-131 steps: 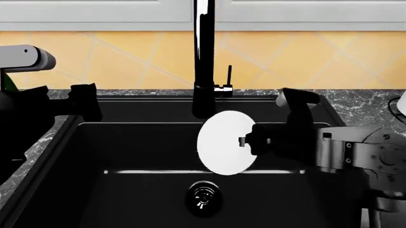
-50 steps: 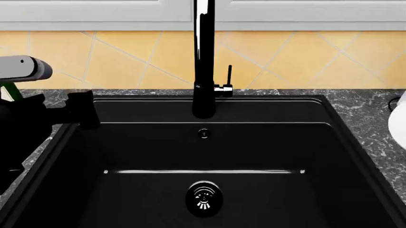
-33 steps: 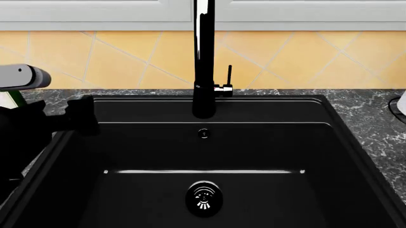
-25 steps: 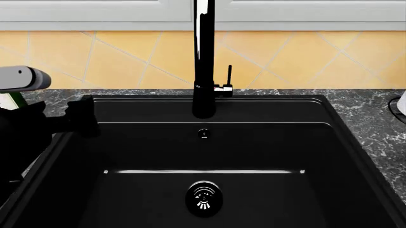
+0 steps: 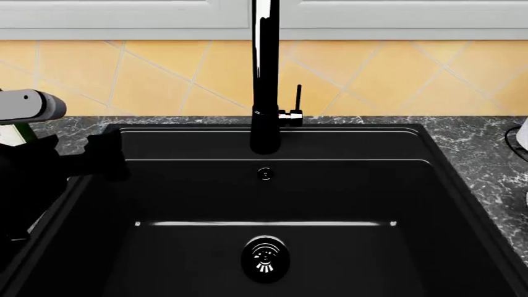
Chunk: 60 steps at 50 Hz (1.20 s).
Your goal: Pick the cup and bowl from the sink and place them on the counter for drying.
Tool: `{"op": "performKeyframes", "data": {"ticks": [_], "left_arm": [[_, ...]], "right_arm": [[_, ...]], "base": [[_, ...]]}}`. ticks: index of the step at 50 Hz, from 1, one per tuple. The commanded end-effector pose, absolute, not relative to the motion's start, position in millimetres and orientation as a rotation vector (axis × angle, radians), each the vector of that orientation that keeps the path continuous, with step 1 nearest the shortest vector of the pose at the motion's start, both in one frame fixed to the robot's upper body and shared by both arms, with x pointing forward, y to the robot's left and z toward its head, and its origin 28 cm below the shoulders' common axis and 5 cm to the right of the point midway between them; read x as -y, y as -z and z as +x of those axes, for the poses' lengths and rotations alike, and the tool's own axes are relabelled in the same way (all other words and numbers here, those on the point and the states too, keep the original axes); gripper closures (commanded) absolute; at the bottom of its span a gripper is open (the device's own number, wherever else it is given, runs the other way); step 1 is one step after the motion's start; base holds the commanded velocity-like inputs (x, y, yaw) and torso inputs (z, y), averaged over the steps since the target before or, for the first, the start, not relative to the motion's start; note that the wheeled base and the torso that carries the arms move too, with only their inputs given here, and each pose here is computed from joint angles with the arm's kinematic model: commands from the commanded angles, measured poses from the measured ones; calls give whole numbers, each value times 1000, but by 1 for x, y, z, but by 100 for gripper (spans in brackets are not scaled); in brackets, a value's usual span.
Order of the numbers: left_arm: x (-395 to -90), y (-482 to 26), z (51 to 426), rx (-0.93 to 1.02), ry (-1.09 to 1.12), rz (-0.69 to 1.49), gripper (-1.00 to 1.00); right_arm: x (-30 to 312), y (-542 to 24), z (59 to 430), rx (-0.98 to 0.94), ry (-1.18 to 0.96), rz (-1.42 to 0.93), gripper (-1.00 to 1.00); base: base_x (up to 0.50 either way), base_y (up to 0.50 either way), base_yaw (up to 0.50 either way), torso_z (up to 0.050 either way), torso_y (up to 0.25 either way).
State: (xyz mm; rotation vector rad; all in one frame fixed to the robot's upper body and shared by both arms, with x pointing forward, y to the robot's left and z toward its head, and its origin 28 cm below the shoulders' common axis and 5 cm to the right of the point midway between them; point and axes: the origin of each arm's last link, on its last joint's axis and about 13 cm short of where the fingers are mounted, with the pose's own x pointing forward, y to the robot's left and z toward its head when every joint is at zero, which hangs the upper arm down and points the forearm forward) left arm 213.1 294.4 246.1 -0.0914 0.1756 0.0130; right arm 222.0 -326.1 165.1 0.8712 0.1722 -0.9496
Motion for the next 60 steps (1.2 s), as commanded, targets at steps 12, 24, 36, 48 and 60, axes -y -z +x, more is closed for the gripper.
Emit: {"op": "performKeyframes", "data": {"ticks": [12, 24, 36, 48, 60], "left_arm": [[-295, -244, 213, -181, -18, -93, -100], [-295, -245, 213, -179, -15, -96, -100], [-296, -244, 211, -177, -21, -102, -100], [-298, -243, 212, -171, -18, -106, -100], [-294, -242, 211, -167, -21, -113, -100]], "right_arm": [[323, -190, 222, -23, 1041, 793, -100], [310, -219, 227, 114, 1062, 624, -100], [283, -241, 255, 61, 824, 436, -100], [254, -249, 269, -65, 564, 290, -100], [228, -253, 268, -90, 281, 85, -100]], "base": [[0, 0, 0, 0, 0], [0, 0, 0, 0, 0], [0, 0, 0, 0, 0], [0, 0, 0, 0, 0], [0, 0, 0, 0, 0]]}}
